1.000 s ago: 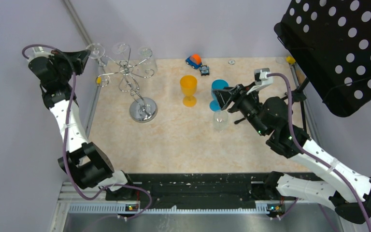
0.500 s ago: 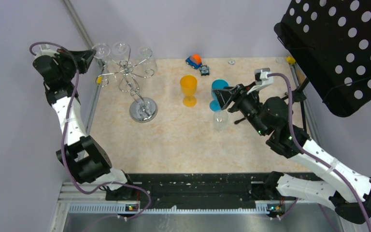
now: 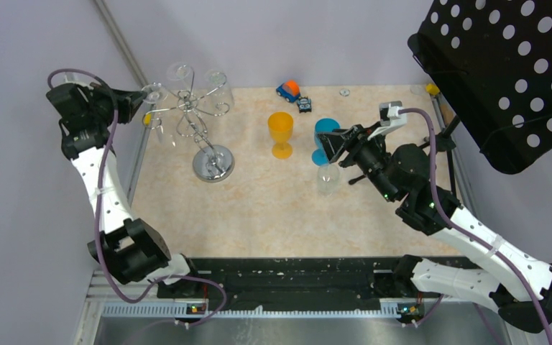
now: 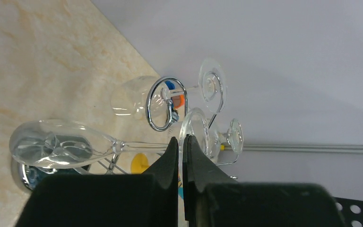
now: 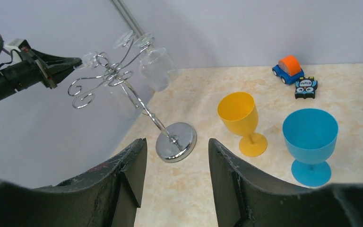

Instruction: Take the wine glass off the wine glass rack

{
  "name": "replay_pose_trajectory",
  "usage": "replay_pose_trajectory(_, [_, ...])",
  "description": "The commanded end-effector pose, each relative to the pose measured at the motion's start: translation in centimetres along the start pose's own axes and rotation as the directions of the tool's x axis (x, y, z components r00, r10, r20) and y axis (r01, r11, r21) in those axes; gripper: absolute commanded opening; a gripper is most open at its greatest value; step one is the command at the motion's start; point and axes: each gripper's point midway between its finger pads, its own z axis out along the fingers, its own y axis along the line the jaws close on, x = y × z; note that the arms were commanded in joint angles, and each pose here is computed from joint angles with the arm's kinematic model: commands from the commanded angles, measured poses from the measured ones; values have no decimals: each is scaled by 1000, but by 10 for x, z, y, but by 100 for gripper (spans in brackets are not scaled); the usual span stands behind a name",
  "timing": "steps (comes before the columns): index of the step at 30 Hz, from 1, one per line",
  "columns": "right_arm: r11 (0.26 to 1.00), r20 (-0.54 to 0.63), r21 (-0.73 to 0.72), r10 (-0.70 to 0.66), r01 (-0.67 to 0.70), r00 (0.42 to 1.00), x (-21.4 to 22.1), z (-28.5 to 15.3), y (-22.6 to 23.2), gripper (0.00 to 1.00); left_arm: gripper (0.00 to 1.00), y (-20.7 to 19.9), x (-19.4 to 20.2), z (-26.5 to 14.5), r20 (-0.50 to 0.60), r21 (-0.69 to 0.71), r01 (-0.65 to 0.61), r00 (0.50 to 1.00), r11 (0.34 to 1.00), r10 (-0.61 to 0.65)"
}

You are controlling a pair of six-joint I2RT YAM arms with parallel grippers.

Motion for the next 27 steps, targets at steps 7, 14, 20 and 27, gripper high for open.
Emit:
replay_pose_trajectory(7, [999,39,-16,43,-43,998,-13,-3,4,61,0,-46,-36,-76,254,-196,-223,929,955,270])
replay_pose_trajectory(14, [998,15,-42,50,-50,999,-8,0,11,68,0,-77,-50,-132,405,-285,-251,843,925,354])
replay_pose_trajectory(20, [999,11,-24,49,-48,999,-11,3,11,68,0,-124,-32,-176,468,-203,-288,811,936,352])
replay_pose_trajectory(27, [999,23,-47,-7,8,1000,-25,12,21,68,0,-163,1,-224,532,-66,-290,799,955,279])
